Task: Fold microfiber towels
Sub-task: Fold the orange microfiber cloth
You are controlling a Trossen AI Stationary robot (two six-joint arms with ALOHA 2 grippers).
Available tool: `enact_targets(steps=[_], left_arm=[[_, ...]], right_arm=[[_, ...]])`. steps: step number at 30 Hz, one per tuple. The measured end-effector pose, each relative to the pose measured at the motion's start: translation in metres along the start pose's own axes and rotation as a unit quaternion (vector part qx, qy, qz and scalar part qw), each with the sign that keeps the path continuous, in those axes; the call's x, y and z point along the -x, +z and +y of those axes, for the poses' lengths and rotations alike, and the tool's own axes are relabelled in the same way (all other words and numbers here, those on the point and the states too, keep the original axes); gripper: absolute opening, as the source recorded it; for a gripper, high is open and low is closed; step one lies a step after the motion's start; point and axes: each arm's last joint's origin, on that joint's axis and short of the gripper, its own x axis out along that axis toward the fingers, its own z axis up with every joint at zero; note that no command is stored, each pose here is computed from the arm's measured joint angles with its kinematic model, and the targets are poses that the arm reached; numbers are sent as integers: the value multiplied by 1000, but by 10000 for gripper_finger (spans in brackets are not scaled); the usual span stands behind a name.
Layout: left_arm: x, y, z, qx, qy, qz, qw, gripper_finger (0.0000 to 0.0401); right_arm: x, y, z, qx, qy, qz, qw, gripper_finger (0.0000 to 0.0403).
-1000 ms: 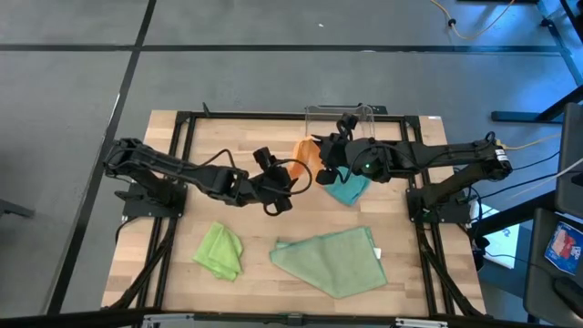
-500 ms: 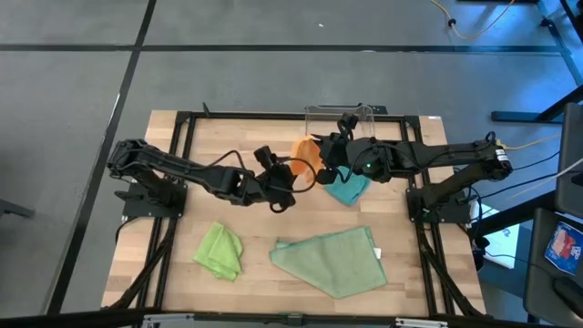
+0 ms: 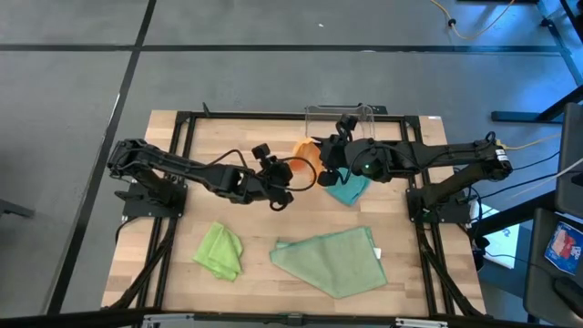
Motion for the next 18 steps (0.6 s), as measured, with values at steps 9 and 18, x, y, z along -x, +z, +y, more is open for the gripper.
enact_targets(steps=[9,18], left_arm=[[9,0,2,1,15,-1,1000,3],[43,26,24,7,4,-22,1000,0]], right_arm=[[0,-9,4,-7,29,33,999,3],[-6,-22,20,-35,92,40,994,3]])
